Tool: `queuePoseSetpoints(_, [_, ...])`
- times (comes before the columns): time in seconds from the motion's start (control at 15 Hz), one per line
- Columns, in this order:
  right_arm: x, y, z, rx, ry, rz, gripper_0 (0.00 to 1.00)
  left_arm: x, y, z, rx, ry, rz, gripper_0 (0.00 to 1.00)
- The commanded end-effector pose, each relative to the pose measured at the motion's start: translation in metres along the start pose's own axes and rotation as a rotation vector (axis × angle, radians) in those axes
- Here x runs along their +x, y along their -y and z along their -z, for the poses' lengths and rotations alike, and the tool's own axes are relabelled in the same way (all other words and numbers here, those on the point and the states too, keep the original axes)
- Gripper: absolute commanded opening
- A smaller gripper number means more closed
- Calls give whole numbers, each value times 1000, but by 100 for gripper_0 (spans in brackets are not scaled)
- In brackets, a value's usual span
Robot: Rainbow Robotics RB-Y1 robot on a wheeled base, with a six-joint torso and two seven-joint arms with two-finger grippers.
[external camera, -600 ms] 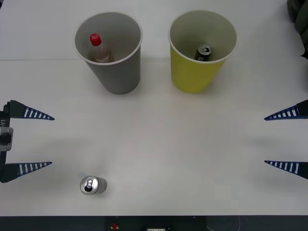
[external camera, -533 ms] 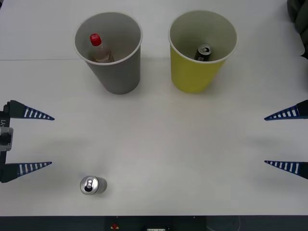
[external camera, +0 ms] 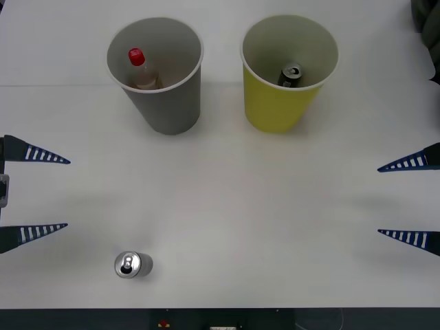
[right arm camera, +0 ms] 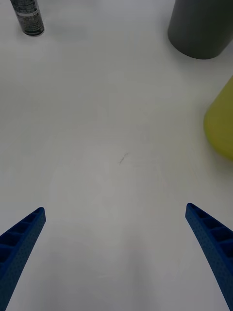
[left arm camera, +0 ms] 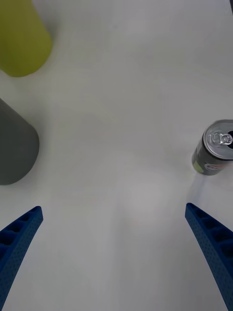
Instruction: Put the can into the green bin and the plastic bottle into the gray bin
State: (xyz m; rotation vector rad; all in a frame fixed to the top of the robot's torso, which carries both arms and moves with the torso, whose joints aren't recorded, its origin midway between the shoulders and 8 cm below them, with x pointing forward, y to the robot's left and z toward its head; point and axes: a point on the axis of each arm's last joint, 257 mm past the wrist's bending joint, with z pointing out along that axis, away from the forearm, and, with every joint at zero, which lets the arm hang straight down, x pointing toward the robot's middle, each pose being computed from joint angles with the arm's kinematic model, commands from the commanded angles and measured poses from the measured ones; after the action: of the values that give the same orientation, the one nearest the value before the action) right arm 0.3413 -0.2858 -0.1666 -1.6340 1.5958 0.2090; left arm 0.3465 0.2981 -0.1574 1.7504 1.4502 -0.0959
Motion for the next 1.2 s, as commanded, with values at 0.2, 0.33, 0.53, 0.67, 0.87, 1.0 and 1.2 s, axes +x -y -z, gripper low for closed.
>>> queuePoseSetpoints(0.2, [0,0,0,0,0,0,100,14,22,12,80,59,89,100])
queuePoseSetpoints(0.33, [0,0,0,0,0,0,100,21,24,17,83,78,65,100])
queuePoseSetpoints(0.53, [0,0,0,0,0,0,100,28,35,15,119,132,56,100])
queuePoseSetpoints(0.67, [0,0,0,0,0,0,100,32,43,9,133,176,60,100])
queuePoseSetpoints(0.87, [0,0,0,0,0,0,100,41,51,7,150,242,80,100])
queuePoseSetpoints(1.0, [0,0,0,0,0,0,100,49,55,7,162,265,92,100])
queuePoseSetpoints(1.2, [0,0,0,0,0,0,100,57,67,6,191,304,148,100])
